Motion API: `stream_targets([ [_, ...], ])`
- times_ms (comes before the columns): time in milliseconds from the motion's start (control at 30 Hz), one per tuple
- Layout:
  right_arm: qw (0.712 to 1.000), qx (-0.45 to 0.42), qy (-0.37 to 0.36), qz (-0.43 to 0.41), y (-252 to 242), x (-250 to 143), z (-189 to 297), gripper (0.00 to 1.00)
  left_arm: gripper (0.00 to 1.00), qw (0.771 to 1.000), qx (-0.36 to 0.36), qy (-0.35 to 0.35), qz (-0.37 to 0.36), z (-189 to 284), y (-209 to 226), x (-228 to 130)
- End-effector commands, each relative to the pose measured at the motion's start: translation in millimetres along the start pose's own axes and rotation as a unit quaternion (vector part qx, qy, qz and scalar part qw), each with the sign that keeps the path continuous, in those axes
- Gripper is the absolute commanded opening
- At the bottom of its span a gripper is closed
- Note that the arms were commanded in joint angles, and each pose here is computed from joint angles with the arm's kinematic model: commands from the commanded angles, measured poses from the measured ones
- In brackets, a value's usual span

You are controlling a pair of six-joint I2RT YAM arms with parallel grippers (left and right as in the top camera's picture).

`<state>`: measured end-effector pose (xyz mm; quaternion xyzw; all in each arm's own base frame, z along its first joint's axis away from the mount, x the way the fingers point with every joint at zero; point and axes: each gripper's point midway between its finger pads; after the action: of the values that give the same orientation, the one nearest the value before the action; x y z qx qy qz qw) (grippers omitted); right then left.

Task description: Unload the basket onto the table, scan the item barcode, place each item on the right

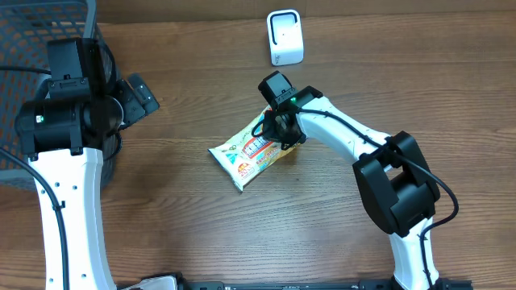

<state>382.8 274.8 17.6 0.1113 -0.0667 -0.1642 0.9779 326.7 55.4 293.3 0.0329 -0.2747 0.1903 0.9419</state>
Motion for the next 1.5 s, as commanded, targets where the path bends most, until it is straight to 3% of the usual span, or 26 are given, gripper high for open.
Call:
stream_targets([
  [0,1.0,-0.004,-0.007,-0.017,-2.7,6.7,12.5,0.04,1.0,1.0,0.005,-0.005,0.005,1.6,1.8,3.0],
  [167,0.999,-0.021,-0.036,-0.034,-12.3,24.6,56.3,0.04,1.0,1.0,0.005,-0.005,0.006,1.6,1.9,3.0],
  [433,0.997,0.072,-0.02,0.002,25.7,11.3,101.0,0.04,1.0,1.0,0.005,-0.005,0.005,1.6,1.8,3.0],
  [1100,0.995,-0.036,0.082,0.048,36.0,-100.7,-25.5,0.04,1.0,1.0,0.005,-0.005,0.005,1.6,1.8,3.0],
  [1300,0.995,-0.006,0.061,0.078,57.5,-91.0,11.0,0.04,1.0,1.0,0.005,-0.005,0.005,1.6,1.8,3.0],
  [1467,0.997,-0.001,-0.011,0.078,62.7,-49.3,63.6,0.04,1.0,1.0,0.005,-0.006,0.005,1.6,1.8,3.1],
])
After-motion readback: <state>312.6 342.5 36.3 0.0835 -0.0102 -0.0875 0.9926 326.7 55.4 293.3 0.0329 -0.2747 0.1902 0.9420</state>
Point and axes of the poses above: each gripper's point midway between its finger pads, its own z axis back along the fingers, its own y axis along the line the jaws close on, x = y × z, and after that the axes turned 12 degrees about -z, right-handed
